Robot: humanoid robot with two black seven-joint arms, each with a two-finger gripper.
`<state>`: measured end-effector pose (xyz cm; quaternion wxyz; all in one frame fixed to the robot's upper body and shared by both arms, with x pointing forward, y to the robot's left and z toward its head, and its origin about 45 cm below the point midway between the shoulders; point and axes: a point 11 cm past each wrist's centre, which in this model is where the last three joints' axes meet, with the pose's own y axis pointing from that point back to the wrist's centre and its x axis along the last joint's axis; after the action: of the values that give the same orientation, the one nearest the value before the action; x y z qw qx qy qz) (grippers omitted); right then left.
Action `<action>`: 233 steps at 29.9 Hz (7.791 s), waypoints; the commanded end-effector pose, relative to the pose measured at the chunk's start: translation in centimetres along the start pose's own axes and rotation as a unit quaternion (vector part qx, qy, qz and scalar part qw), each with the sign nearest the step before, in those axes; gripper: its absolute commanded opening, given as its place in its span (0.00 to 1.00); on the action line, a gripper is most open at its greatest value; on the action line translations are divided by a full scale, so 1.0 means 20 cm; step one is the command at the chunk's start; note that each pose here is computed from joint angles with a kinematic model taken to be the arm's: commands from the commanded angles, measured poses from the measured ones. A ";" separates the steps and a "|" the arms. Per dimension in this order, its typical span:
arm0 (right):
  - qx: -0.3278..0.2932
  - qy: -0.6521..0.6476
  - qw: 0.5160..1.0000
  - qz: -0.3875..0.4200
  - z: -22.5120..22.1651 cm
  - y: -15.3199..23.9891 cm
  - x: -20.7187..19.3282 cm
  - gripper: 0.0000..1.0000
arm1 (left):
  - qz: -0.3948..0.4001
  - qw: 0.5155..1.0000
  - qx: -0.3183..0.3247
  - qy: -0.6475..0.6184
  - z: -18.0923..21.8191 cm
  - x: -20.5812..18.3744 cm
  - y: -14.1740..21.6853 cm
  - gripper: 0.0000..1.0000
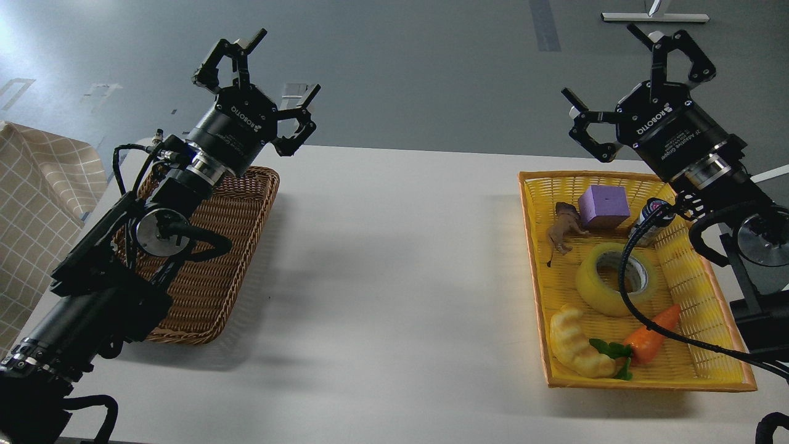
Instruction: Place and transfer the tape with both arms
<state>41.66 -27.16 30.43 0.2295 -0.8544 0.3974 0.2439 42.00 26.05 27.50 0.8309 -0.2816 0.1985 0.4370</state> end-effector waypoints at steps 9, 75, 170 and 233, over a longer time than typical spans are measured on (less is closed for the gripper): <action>0.000 -0.002 1.000 0.001 0.01 0.00 0.00 1.00 | 0.000 1.000 -0.001 0.000 0.01 0.00 0.00 0.98; -0.004 -0.005 1.000 0.000 0.03 0.00 0.00 1.00 | -0.011 1.000 -0.016 0.020 -0.04 -0.05 -0.03 0.98; -0.581 0.673 0.456 0.044 0.31 0.77 0.42 0.77 | -0.012 0.999 -0.023 0.021 -0.02 -0.05 -0.03 0.98; -0.414 0.733 0.539 -0.012 0.09 0.08 -0.10 0.00 | -0.009 1.000 -0.017 0.023 -0.04 -0.05 -0.02 0.98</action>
<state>38.24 -28.24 28.84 -0.5401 -0.7306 0.2746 -0.3147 41.74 24.80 27.51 0.8248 -0.3073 0.2070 0.4271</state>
